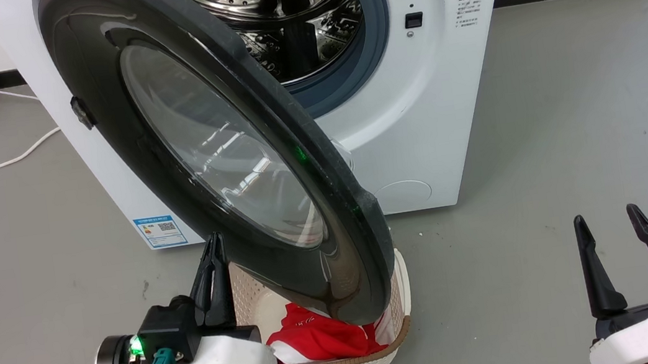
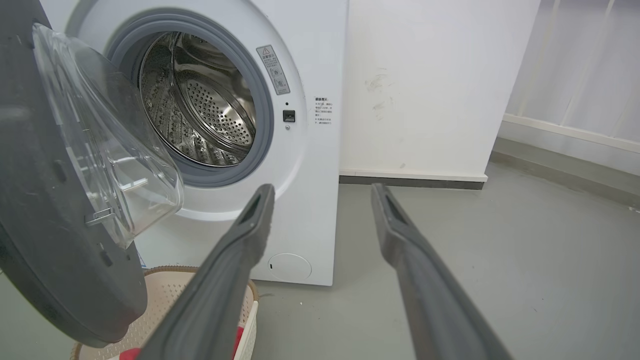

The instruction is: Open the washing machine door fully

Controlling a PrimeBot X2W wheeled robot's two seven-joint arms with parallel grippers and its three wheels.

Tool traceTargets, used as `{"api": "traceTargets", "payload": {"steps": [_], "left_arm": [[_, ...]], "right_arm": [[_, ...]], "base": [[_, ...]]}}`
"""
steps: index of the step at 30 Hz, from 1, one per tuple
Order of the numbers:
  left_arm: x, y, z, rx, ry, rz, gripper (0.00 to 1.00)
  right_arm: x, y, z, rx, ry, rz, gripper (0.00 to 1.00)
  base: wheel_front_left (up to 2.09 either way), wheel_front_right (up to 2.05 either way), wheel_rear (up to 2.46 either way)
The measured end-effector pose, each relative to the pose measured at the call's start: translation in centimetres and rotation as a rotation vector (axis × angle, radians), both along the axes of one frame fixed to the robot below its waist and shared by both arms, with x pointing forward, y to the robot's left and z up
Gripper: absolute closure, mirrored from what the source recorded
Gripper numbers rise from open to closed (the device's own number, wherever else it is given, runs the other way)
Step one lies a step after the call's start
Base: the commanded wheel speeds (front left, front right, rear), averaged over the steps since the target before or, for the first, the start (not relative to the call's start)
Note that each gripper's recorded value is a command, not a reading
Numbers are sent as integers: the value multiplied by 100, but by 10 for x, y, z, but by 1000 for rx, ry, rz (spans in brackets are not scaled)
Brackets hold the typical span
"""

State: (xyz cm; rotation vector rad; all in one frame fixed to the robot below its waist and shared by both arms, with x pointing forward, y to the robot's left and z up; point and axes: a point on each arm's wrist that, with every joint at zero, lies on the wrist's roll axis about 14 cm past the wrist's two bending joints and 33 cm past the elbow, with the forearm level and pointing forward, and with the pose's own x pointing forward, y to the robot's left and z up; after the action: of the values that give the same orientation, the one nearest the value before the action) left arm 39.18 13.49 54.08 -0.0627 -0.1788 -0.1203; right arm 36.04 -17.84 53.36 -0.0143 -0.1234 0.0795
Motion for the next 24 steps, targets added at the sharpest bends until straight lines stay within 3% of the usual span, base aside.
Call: {"api": "traceTargets", "payload": {"steps": [9, 24], "left_arm": [[8, 0, 46, 47, -145, 0, 100], [-13, -17, 185, 67, -590, -46, 100]], "right_arm": [[1, -1, -1, 2, 2, -2, 0], [2, -3, -1, 9, 2, -10, 0]], "base": [[0, 0, 0], [0, 0, 0]]}}
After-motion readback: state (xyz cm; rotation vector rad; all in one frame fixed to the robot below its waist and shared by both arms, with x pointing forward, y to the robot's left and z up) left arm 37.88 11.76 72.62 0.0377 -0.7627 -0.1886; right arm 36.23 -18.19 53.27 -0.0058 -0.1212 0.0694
